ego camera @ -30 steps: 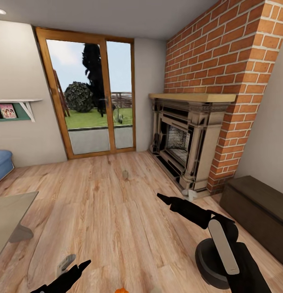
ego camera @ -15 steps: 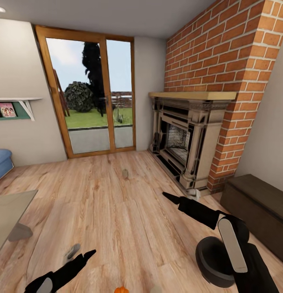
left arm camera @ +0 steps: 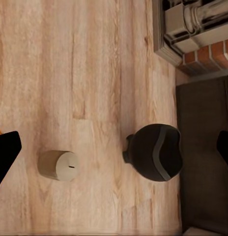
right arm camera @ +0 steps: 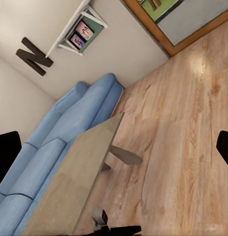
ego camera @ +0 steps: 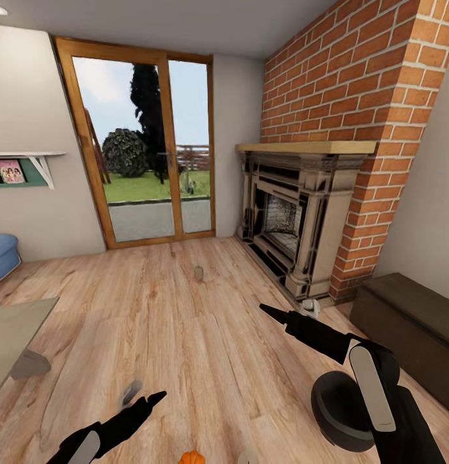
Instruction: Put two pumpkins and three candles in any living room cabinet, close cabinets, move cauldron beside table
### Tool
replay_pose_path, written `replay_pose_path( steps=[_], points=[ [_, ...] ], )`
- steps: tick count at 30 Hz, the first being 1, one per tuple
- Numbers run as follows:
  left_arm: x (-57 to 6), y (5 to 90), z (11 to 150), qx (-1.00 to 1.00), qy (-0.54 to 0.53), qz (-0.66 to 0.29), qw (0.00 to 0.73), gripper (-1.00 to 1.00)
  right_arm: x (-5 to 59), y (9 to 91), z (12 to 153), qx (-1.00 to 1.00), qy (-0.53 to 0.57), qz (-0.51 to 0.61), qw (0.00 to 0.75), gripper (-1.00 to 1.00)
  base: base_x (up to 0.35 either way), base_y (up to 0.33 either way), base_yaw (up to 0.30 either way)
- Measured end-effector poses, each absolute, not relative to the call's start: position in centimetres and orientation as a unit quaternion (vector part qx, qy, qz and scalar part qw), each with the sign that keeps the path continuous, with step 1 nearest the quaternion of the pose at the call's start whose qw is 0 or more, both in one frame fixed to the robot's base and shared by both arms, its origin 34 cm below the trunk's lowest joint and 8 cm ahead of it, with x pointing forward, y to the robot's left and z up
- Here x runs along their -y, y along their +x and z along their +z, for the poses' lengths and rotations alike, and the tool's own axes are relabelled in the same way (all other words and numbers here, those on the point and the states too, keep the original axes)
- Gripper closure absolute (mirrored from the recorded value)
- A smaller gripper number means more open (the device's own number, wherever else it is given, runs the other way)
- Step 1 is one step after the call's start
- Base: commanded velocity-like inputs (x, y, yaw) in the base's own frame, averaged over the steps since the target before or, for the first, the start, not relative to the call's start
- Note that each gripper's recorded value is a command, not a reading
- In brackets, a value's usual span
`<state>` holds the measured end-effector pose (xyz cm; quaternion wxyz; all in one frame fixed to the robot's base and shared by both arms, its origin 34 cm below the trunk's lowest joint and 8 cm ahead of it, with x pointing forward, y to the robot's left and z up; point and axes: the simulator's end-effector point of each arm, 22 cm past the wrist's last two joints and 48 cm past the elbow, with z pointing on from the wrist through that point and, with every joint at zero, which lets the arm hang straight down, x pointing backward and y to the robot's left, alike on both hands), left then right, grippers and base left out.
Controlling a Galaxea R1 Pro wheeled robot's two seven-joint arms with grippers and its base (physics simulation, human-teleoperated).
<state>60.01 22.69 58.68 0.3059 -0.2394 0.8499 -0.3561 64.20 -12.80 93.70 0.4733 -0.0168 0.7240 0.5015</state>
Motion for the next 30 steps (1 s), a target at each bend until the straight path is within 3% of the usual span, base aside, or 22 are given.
replay_pose_path(
  steps=[30],
  points=[
    [-22.1,59.0,52.4,-0.850,-0.239,-0.352,0.312,-1.00,13.0,63.6,87.6,-0.728,-0.014,0.497,0.471,-1.00,0.000,0.000,0.000]
  ],
)
